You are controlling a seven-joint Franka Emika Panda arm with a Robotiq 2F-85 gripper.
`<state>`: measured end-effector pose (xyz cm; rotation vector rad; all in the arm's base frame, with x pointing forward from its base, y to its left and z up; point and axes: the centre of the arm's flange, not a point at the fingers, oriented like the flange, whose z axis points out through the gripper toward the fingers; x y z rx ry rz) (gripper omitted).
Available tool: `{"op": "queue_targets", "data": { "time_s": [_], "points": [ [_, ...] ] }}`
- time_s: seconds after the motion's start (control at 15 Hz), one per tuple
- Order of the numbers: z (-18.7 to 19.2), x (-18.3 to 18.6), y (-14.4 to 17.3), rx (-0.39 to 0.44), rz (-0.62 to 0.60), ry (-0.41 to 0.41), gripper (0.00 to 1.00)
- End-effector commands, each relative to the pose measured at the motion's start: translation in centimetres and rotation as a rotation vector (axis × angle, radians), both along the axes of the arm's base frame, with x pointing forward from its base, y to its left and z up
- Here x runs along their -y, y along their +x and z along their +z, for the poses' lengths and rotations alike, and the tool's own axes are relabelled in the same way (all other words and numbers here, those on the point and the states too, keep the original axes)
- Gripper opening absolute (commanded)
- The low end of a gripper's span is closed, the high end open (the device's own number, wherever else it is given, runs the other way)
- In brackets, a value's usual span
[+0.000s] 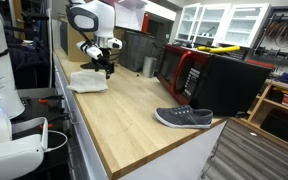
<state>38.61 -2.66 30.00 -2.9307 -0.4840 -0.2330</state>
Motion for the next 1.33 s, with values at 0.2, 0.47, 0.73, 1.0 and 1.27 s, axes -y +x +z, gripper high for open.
{"op": "queue_targets", "data": {
  "time_s": [0.2,0.47,0.73,1.0,1.27],
  "points": [
    [-2.5,1.6,-3.5,-0.108,-0.244,-0.008,1.0],
    [-3.5,3.2,-4.1,-0.162,-0.355,-0.012,1.0],
    [-4.3,4.5,-4.4,-0.2,-0.408,-0.029,1.0],
    [-5.8,4.7,-4.4,-0.245,-0.404,-0.012,1.0],
    [-7.4,4.8,-4.4,-0.252,-0.391,0.02,0.66]
  ]
}}
